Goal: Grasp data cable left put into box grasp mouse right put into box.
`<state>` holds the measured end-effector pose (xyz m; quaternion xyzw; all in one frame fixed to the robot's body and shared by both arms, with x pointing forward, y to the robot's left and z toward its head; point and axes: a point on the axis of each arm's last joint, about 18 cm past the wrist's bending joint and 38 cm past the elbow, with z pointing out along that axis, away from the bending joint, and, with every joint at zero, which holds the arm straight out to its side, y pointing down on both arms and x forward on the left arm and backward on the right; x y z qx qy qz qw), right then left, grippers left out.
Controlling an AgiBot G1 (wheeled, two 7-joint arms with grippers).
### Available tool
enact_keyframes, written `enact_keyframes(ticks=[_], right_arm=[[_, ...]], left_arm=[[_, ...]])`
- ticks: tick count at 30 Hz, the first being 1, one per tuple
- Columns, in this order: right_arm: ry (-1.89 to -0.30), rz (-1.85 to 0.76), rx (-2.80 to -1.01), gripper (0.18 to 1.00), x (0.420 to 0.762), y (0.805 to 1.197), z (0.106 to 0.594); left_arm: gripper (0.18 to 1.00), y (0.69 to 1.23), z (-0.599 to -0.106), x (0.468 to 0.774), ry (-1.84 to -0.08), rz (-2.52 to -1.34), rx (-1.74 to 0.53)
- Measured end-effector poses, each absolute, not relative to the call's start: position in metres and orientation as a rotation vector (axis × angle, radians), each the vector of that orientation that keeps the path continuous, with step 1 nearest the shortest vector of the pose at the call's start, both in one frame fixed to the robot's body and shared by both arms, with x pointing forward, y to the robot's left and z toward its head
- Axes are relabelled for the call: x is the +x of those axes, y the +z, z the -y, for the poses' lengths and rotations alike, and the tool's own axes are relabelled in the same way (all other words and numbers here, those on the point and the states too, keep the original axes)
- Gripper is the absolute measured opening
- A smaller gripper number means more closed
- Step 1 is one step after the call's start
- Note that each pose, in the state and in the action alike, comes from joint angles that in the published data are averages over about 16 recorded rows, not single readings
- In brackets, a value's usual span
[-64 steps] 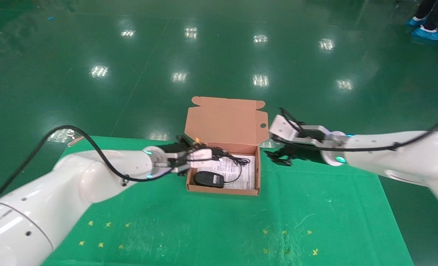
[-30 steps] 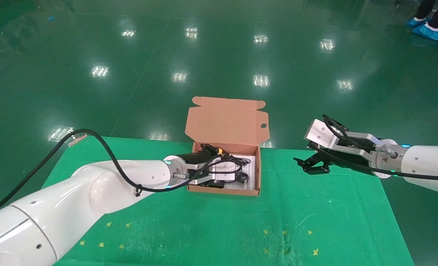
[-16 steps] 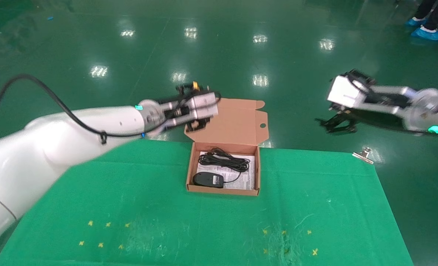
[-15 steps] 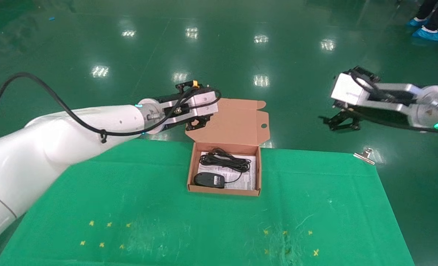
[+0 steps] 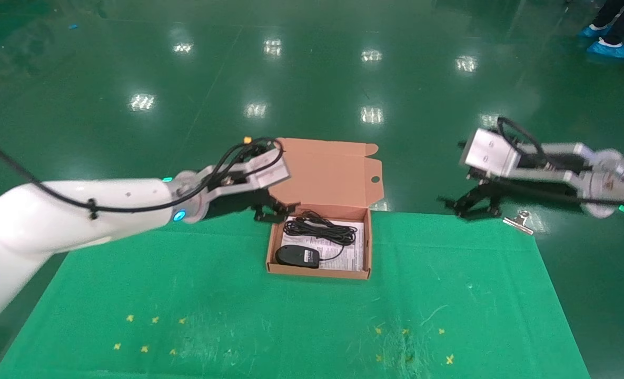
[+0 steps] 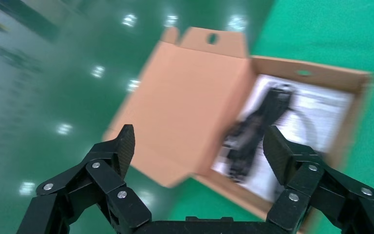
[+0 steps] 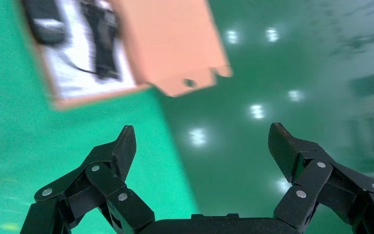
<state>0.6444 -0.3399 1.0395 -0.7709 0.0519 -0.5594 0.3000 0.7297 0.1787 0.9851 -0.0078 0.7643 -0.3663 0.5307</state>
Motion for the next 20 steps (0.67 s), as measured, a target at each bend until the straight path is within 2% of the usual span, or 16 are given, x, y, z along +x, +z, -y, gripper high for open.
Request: enact_keyframes(ticks=[10,20], right_arm=[[-1.230,-0.126,-1.999,1.000,0.622,1.014,0.324],[-1.079,-0.098,-1.953,1.000,0.604,1.002,0.314]], left_arm=[[0.987,0.967,-0.204,0.694,-1.132,-1.905,-0.091],[1.000,0.964,-0.221,0.666,-1.292,-1.931,-0.101]])
